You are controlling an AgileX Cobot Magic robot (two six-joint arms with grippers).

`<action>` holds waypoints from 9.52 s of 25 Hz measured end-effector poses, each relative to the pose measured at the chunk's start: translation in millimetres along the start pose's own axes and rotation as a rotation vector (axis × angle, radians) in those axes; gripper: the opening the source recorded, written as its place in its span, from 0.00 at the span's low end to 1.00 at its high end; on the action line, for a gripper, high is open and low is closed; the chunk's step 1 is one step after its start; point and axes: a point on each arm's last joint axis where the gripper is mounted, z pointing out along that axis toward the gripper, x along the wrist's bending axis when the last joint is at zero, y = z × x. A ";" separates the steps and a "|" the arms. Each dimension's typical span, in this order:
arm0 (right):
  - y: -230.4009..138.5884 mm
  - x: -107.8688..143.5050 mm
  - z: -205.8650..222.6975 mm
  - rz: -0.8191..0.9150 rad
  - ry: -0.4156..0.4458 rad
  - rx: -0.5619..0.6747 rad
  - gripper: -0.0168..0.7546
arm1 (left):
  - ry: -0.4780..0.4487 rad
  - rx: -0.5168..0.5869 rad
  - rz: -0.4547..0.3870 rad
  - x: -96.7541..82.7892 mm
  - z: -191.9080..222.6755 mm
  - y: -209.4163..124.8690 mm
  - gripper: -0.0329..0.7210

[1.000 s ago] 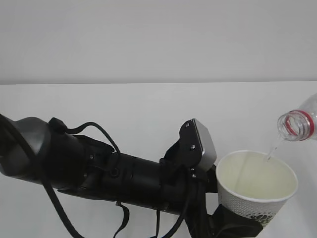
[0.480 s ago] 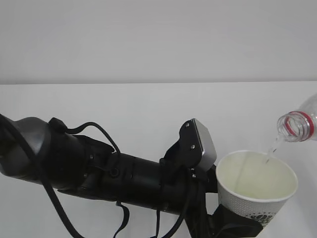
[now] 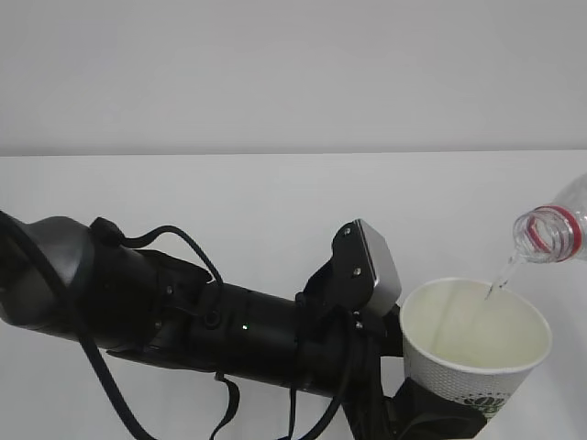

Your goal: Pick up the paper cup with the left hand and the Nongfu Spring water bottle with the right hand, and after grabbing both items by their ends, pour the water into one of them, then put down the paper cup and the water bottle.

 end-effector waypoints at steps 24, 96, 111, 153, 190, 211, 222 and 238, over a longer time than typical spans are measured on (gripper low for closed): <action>0.0 -0.2 0.0 -0.004 -0.002 0.000 0.55 | 0.000 0.000 0.000 0.0 0.0 0.0 0.77; -0.1 -0.5 0.0 -0.027 -0.006 0.001 0.55 | 0.000 0.000 0.000 0.0 0.0 0.0 0.76; -0.1 -0.5 0.0 -0.041 -0.006 0.001 0.55 | 0.001 0.001 0.000 0.1 0.0 -0.1 0.75; -0.1 -0.9 0.0 -0.053 -0.010 0.001 0.55 | 0.001 0.001 0.000 0.1 0.0 -0.1 0.75; -0.1 -1.1 0.0 -0.065 -0.012 0.002 0.55 | 0.001 0.001 0.000 0.1 0.0 -0.1 0.75; -0.1 -1.3 0.0 -0.067 -0.014 0.002 0.55 | 0.001 0.001 0.000 0.1 0.0 -0.1 0.74; -0.2 -1.3 0.0 -0.065 -0.014 0.002 0.55 | 0.001 0.001 0.000 0.1 0.0 -0.1 0.74; -0.3 -1.2 0.0 -0.060 -0.013 0.004 0.55 | 0.001 0.001 0.000 0.1 0.0 -0.1 0.74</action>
